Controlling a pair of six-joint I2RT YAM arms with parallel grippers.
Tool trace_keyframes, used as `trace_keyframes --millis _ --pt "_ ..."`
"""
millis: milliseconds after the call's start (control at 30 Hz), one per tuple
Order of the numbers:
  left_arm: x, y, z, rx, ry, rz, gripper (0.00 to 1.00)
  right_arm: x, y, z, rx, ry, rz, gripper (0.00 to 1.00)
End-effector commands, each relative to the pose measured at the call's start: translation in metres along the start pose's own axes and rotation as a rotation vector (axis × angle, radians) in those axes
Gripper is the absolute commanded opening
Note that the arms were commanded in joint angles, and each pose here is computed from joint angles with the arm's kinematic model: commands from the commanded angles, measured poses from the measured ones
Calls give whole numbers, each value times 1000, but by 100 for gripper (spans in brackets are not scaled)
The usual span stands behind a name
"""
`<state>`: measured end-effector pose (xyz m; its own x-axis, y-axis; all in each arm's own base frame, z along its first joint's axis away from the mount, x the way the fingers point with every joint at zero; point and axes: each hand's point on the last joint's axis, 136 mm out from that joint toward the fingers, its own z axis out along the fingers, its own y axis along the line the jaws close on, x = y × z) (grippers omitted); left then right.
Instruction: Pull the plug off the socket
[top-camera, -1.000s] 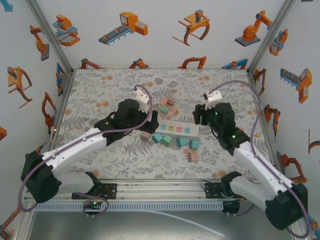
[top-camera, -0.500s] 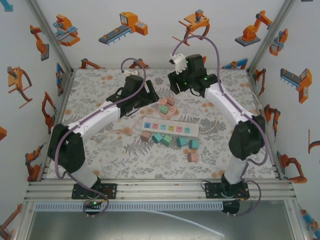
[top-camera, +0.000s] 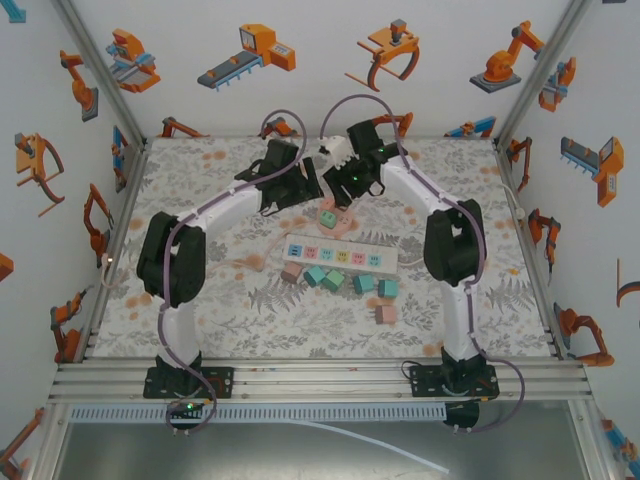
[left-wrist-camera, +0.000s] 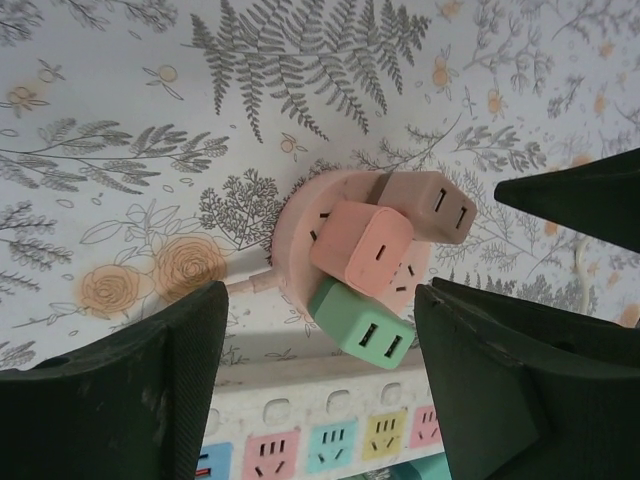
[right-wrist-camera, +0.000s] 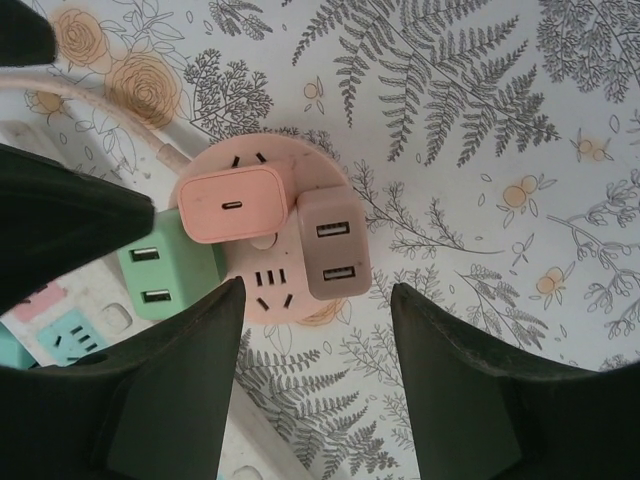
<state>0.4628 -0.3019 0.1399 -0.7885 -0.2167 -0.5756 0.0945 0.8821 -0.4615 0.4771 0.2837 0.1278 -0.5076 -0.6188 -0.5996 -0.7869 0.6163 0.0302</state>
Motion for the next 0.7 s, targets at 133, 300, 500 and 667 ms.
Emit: trace_keyframes --millis 133,300,500,667 --pt "9 -14 21 123 65 19 68 0 0 17 -51 2 -20 53" --pt "18 -8 33 115 97 16 64 4 -2 26 -48 13 -22 48" --pt "29 6 48 54 141 0 56 1 -3 27 -46 -8 -29 39" --pt "33 9 54 43 150 -11 51 -3 3 22 -67 -38 -34 32"
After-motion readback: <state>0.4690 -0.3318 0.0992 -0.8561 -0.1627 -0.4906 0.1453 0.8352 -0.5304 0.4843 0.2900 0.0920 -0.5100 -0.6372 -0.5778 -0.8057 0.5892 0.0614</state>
